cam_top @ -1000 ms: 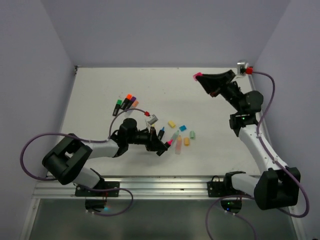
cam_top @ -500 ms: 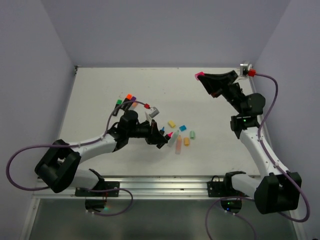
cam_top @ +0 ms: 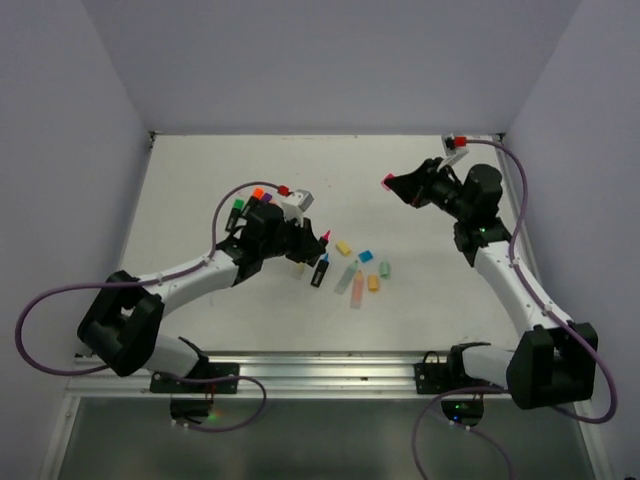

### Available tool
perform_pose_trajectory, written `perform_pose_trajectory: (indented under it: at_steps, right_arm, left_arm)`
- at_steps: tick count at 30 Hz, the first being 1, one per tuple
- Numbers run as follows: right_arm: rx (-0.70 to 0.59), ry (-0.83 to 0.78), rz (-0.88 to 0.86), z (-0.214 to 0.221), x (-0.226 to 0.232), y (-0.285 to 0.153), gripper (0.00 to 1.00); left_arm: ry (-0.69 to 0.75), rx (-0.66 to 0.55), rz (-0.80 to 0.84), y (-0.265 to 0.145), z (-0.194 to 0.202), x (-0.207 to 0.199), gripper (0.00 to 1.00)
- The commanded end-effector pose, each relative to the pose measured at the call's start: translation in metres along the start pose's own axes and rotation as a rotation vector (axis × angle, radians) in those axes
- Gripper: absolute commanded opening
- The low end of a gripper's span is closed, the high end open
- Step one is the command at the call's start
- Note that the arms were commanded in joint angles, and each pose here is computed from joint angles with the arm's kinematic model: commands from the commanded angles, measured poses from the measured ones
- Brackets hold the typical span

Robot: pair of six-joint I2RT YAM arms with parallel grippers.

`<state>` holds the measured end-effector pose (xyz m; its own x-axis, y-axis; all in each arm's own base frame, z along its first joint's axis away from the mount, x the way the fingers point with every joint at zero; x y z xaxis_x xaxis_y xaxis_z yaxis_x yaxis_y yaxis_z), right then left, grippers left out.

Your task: Open the pen caps

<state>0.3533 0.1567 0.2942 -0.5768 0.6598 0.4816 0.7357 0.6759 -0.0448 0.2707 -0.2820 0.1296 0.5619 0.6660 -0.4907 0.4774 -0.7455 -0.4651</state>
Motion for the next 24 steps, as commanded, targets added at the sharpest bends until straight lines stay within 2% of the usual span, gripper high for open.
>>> perform_pose_trajectory:
  at_steps: [1,13,19,24]
  right_arm:
    - [0.134,0.045,0.097,0.029,-0.023,0.011,0.00]
    - [0.407,0.140,0.199,0.122,-0.064,0.062,0.00]
    - [0.467,0.180,0.206,0.158,-0.077,0.077,0.00]
    - [0.518,0.218,0.206,0.190,-0.088,0.086,0.04]
  left_arm:
    - [-0.007,-0.060,-0.142,0.010,-0.025,0.022,0.00]
    - [-0.048,-0.105,-0.265,0.061,-0.037,0.057,0.00]
    - [-0.062,-0.080,-0.299,0.083,-0.030,0.072,0.00]
    - [-0.076,-0.067,-0.295,0.095,-0.027,0.075,0.01]
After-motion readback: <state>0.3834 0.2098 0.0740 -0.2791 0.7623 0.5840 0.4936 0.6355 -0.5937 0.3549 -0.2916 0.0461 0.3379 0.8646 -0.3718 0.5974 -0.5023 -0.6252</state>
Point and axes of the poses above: each gripper's point midway between its finger pads, its own y axis out along the fingers, its own x axis along the line the jaws close on, z = x × y, the point moved 1 cm from there along -y, back along the fingers
